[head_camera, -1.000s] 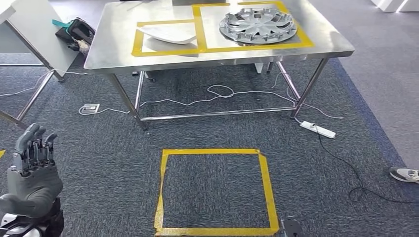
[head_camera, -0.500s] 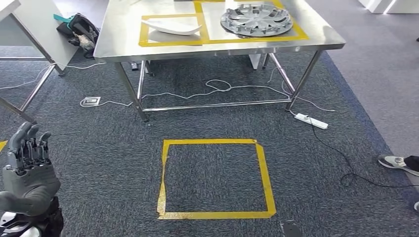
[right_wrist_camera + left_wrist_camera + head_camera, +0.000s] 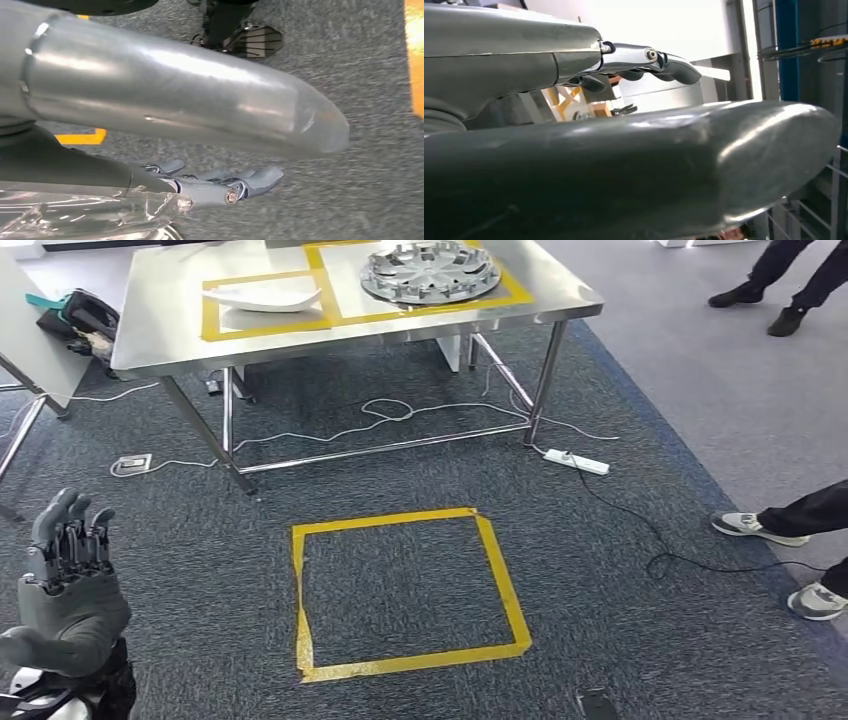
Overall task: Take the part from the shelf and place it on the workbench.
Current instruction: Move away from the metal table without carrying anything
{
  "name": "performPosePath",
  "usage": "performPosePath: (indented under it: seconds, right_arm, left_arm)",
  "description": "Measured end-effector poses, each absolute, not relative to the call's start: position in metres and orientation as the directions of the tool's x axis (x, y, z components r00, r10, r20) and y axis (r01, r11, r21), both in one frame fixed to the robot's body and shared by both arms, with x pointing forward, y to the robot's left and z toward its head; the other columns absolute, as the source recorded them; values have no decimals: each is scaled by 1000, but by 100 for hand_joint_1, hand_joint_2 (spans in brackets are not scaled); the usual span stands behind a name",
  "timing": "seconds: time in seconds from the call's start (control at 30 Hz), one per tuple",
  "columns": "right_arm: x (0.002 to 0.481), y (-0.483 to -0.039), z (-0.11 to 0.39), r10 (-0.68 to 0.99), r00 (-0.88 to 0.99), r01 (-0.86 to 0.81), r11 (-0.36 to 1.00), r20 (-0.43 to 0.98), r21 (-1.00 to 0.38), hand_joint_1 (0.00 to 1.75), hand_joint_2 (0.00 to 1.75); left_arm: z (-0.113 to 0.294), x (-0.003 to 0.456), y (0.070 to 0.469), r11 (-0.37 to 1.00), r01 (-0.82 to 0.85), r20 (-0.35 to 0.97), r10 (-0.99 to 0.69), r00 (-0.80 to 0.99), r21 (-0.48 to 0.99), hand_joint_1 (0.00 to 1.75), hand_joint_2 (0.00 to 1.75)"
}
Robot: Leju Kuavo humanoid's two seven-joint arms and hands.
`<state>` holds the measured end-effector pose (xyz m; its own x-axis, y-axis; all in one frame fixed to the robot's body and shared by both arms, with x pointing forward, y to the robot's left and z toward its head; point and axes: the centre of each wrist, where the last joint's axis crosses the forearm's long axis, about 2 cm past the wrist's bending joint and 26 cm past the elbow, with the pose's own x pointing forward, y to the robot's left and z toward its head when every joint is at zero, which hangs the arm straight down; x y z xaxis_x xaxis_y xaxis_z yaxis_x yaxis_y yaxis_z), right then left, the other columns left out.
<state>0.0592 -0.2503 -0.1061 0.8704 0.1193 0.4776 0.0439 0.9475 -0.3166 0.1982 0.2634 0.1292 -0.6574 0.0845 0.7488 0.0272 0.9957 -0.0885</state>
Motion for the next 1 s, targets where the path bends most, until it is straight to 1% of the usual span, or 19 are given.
performPosePath:
  seconds: [0.47,1.0]
  right_arm:
    - [57,-252,-107,123,872,41,946,473,-322,0,0]
    - [57,-252,-107,123,872,41,946,473,-321,0,0]
  left_arm:
    - [119,201,261,994,-5,773,83,-629,-111,0,0]
    - [113,199,262,995,-16,789,67,-610,-97,0,0]
